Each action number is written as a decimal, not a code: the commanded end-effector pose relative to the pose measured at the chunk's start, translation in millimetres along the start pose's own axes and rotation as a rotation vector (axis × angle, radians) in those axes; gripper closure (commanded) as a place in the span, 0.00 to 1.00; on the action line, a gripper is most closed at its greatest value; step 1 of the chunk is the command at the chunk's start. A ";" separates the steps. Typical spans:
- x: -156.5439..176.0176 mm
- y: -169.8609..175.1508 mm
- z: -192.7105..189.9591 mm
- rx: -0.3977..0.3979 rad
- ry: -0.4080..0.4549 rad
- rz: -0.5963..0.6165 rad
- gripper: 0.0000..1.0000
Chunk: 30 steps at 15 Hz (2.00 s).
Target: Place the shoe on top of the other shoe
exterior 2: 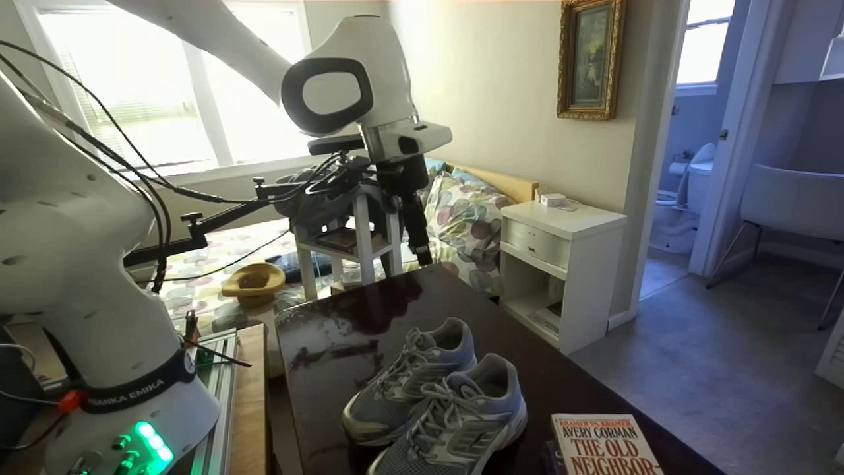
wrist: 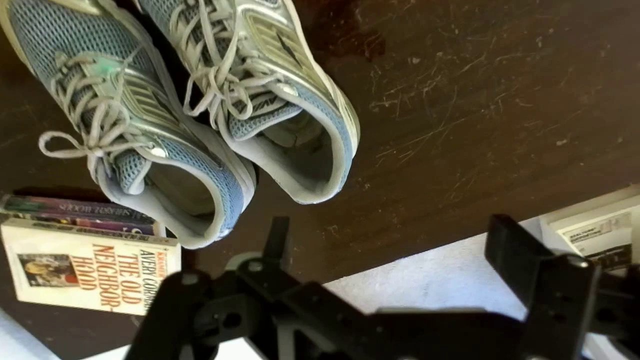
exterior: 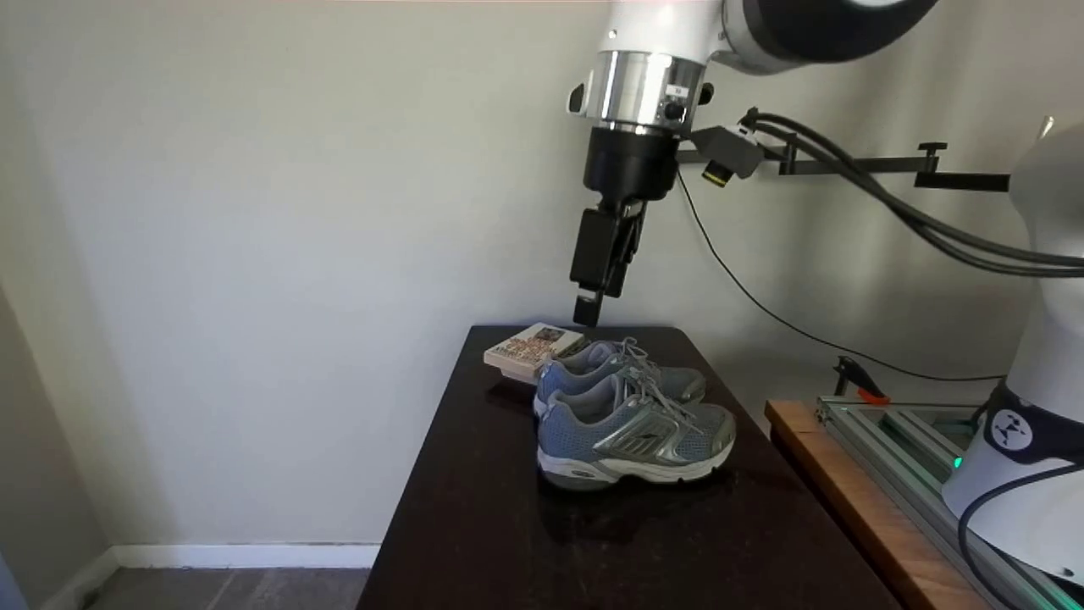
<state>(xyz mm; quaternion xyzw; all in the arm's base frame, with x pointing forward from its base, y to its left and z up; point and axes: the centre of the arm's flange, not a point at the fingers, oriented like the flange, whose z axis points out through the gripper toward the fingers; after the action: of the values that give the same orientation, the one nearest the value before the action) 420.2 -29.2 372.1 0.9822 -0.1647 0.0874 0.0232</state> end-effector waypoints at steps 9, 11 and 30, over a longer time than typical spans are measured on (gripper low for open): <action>-7.5 33.8 88.0 0.192 0.114 -0.355 0.00; -7.4 39.2 87.2 0.179 0.108 -0.348 0.00; 25.0 51.2 146.5 -0.043 -0.025 -0.298 0.00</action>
<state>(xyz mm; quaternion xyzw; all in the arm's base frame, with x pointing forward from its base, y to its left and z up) 440.5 -105.0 242.7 0.9955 -0.0163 0.0823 0.0439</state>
